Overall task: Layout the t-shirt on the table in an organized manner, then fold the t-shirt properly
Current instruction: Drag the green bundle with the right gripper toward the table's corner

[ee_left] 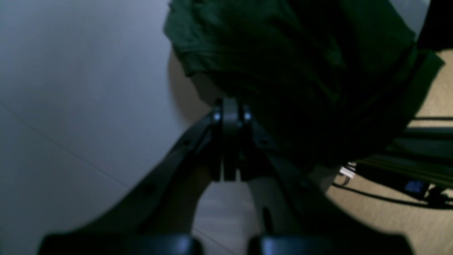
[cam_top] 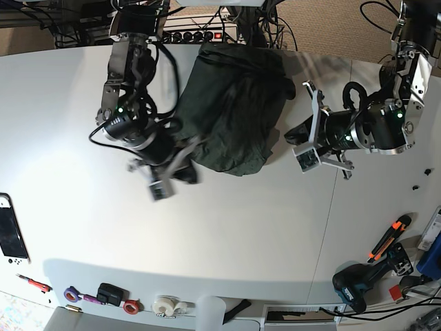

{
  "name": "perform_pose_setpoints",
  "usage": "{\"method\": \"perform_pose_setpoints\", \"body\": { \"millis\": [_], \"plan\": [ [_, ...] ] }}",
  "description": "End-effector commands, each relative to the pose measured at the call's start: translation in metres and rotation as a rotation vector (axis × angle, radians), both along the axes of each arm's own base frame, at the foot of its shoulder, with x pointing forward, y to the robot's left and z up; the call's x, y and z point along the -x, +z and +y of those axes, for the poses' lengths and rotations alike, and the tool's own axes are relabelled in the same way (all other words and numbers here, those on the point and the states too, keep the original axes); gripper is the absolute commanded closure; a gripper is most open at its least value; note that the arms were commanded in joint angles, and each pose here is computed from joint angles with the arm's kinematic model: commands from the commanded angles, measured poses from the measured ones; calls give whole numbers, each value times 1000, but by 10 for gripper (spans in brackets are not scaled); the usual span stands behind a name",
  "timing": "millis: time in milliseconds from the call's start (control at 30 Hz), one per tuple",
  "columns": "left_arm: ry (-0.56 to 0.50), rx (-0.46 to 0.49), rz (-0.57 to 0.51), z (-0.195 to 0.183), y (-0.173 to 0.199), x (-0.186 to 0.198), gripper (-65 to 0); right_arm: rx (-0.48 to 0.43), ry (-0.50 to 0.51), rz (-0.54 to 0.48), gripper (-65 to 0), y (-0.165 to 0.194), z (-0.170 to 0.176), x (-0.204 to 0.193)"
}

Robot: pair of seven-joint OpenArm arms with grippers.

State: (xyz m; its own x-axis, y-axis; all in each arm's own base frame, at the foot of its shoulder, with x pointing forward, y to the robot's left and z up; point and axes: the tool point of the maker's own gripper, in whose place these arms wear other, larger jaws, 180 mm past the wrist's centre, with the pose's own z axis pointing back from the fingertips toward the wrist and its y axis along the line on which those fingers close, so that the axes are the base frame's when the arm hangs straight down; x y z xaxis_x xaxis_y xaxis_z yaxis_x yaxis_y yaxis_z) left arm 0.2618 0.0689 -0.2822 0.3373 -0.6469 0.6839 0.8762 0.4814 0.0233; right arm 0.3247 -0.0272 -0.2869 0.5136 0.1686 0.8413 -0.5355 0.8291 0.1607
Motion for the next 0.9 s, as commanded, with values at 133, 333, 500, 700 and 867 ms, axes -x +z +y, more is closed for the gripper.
{"method": "perform_pose_setpoints", "body": {
  "millis": [133, 333, 500, 700, 867],
  "plan": [
    [75, 5, -107, 7, 15, -22, 0, 36, 257, 54, 0, -11, 54, 45],
    [223, -28, -188, 25, 19, -46, 0, 175, 289, 185, 0, -48, 48, 75],
    [223, -27, -188, 24, 20, -46, 0, 283, 264, 268, 0, -81, 26, 84],
    [247, -22, -184, 26, 20, -47, 0, 300, 216, 373, 0, -143, 12, 86],
    [247, -22, -184, 26, 20, -47, 0, 420, -90, 441, 0, -164, -60, 63]
  ]
}}
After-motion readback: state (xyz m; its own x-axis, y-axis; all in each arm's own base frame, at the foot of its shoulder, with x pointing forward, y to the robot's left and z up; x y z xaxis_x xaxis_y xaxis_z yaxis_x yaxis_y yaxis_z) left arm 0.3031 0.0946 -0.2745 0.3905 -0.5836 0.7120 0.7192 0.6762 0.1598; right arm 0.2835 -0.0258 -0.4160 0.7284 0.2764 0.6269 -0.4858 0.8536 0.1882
